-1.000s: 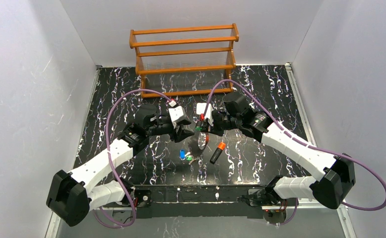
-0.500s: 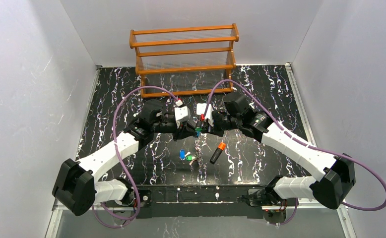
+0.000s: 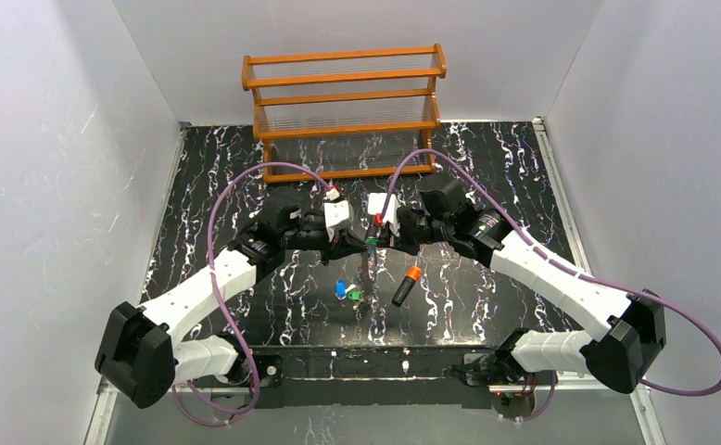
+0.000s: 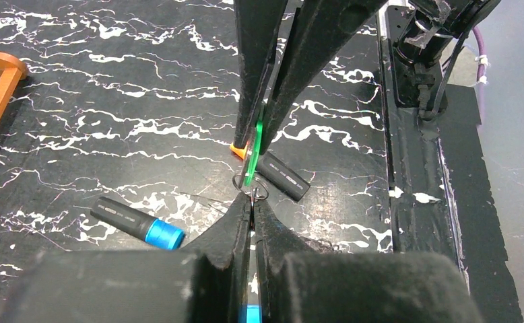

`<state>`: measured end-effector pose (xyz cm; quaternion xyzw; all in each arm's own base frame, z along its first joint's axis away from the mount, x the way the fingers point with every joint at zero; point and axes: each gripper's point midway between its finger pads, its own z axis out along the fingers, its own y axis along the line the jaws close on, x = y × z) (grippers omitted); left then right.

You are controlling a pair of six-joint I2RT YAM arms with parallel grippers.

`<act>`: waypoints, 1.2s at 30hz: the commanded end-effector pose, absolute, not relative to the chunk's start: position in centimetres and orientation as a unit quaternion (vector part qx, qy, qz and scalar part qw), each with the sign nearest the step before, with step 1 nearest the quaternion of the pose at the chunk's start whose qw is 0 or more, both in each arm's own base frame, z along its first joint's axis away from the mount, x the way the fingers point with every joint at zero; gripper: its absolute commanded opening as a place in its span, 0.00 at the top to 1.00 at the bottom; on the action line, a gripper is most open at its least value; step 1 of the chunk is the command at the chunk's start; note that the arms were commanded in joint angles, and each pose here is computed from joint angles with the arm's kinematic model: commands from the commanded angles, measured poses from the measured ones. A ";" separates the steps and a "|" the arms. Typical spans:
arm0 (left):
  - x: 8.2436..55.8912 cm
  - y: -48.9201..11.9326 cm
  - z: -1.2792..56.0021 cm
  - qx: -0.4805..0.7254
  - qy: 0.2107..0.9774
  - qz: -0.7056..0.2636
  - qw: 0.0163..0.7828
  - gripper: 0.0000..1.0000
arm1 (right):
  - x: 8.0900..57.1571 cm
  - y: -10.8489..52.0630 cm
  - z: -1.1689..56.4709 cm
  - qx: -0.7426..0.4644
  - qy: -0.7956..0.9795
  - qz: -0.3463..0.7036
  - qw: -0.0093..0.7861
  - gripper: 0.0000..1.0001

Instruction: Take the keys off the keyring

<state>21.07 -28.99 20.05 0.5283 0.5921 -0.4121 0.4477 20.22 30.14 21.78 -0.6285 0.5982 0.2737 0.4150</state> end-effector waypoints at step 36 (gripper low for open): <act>20.6 -29.8 23.9 0.370 0.593 -0.506 0.506 1.00 | 21.3 29.3 19.2 -0.576 0.575 0.295 0.501 0.99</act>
